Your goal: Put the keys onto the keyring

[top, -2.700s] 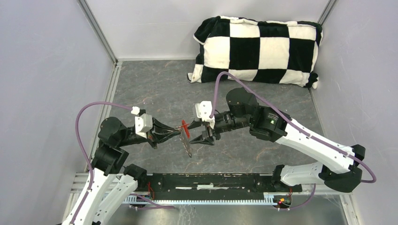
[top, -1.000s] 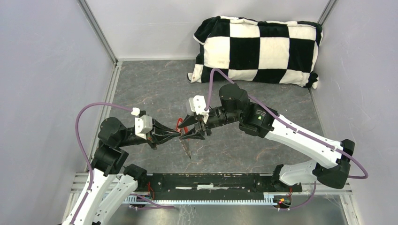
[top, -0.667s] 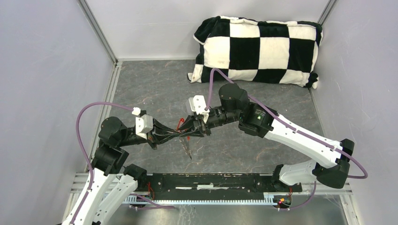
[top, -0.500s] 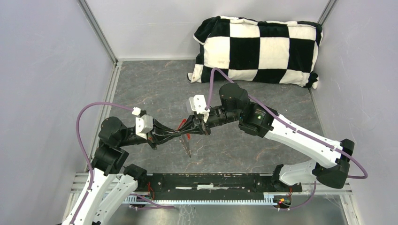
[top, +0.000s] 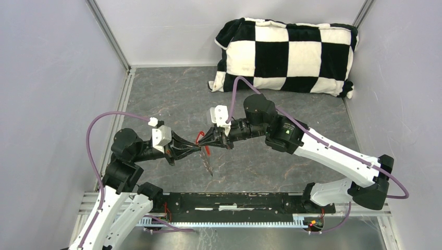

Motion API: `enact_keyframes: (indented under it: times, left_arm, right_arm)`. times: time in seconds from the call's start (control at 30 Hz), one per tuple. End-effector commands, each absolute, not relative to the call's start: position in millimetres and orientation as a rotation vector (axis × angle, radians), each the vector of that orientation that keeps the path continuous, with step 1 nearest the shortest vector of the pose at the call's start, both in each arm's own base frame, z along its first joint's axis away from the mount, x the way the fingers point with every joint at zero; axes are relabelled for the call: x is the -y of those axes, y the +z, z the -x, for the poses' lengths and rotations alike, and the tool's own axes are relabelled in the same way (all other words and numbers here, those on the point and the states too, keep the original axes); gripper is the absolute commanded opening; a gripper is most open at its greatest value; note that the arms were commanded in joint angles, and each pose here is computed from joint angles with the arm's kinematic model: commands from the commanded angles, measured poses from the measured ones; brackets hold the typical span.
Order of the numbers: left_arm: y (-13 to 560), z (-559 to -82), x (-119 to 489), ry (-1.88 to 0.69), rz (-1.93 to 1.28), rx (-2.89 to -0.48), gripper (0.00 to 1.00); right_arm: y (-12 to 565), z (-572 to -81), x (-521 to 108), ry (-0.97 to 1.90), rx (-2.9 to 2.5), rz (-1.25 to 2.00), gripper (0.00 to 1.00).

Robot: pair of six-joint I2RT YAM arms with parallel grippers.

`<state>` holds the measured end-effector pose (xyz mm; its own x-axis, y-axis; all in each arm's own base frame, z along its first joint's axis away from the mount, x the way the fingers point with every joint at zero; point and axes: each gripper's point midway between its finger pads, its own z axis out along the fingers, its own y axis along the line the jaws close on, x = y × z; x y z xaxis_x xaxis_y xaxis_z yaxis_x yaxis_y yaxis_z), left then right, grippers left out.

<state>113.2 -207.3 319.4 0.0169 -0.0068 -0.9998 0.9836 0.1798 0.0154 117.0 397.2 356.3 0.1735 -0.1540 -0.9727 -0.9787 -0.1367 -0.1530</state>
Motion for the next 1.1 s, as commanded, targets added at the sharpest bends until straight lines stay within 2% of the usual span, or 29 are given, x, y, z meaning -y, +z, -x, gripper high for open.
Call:
enact_keyframes:
  times: [0.0, 0.1, 0.27, 0.4, 0.57, 0.6, 0.7, 0.8, 0.9, 1.07]
  left_arm:
    - [341.6, -111.5, 207.4, -1.012, -1.111, -1.155, 0.02]
    - [340.9, -112.1, 207.5, -1.011, -1.111, -1.158, 0.02]
    - [340.9, -112.5, 207.5, -1.010, -1.109, -1.158, 0.02]
    - [340.8, -112.3, 207.3, -1.008, -1.110, -1.157, 0.02]
    - [337.9, -112.0, 207.2, -1.007, -1.116, -1.164, 0.02]
    - [336.9, -112.2, 207.2, -1.007, -1.117, -1.168, 0.03]
    - [333.0, -112.1, 206.7, -1.008, -1.126, -1.190, 0.26]
    - [330.4, -109.9, 203.5, -0.972, -1.160, -1.199, 0.40]
    - [321.4, -106.8, 197.3, -0.906, -1.218, -1.208, 0.43]
    - [308.2, -104.7, 188.1, -0.823, -1.257, -1.234, 0.39]
  right_arm:
    - [352.9, -119.8, -398.4, 1.062, -1.143, 1.477, 0.12]
    - [355.9, -116.2, -397.2, 1.075, -1.119, 1.479, 0.14]
    - [355.4, -110.8, -396.3, 1.097, -1.107, 1.501, 0.12]
    - [358.1, -112.2, -395.3, 1.087, -1.103, 1.491, 0.01]
    - [365.4, -113.1, -393.6, 1.086, -1.094, 1.461, 0.00]
    - [367.4, -113.7, -393.2, 1.080, -1.092, 1.454, 0.00]
    - [364.6, -114.6, -391.2, 1.071, -1.104, 1.460, 0.00]
    - [361.4, -117.0, -386.9, 1.066, -1.131, 1.470, 0.00]
    - [358.6, -118.4, -381.2, 1.082, -1.158, 1.475, 0.00]
    - [356.9, -117.4, -374.4, 1.121, -1.178, 1.489, 0.00]
